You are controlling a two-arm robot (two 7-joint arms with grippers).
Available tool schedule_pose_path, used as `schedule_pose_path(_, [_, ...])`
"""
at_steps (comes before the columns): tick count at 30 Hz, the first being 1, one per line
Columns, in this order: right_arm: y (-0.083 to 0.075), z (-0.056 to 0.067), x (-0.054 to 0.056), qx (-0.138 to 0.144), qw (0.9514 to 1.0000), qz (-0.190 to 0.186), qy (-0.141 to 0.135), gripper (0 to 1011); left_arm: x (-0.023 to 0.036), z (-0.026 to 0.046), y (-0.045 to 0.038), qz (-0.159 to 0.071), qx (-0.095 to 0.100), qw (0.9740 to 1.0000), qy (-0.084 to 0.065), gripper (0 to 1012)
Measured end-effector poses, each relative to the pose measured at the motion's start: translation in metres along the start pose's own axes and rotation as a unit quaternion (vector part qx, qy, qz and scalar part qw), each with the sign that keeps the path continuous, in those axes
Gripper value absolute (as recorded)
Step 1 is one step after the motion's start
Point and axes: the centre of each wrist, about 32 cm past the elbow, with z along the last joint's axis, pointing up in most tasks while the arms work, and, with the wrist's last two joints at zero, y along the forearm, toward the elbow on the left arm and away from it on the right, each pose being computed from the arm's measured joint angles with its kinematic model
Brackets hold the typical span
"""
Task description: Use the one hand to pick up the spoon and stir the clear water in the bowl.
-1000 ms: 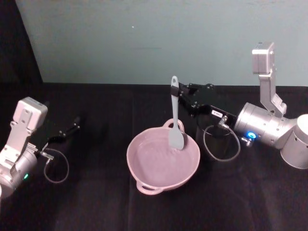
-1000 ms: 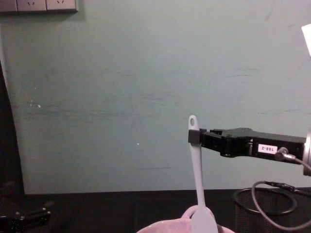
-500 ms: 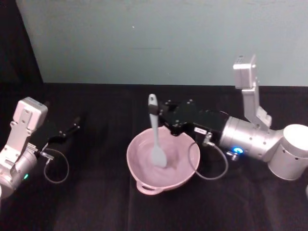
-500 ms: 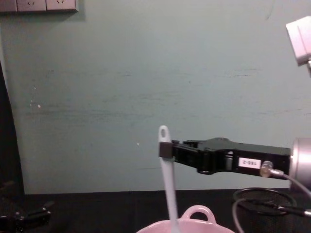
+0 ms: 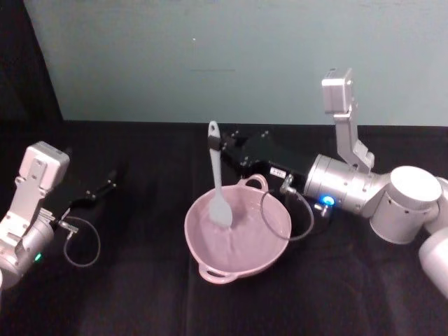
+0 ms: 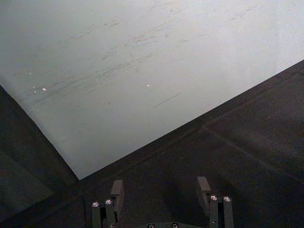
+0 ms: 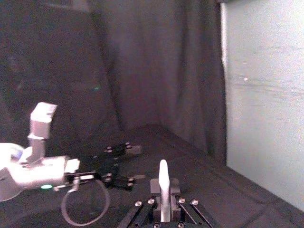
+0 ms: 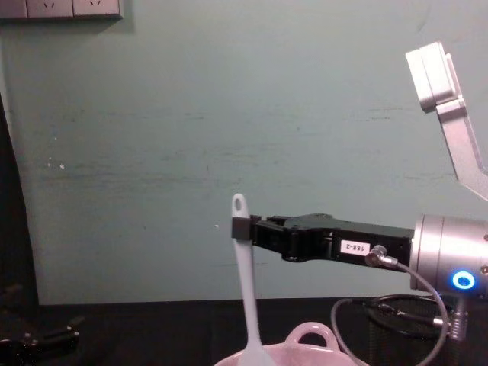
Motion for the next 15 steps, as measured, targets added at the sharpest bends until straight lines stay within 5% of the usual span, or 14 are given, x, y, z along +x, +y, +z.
schedule_pose_path(9, [-0.021, 0.003, 0.020, 0.009, 0.9987, -0.049, -0.003, 117, 0.0000, 0.0000, 0.0000, 0.000, 0.000, 1.0000, 0.000, 1005])
schedule_pose_path(15, [-0.037, 0.007, 0.016, 0.002, 0.9984, -0.055, -0.011, 117, 0.0000, 0.0001, 0.0000, 0.000, 0.000, 1.0000, 0.000, 1005])
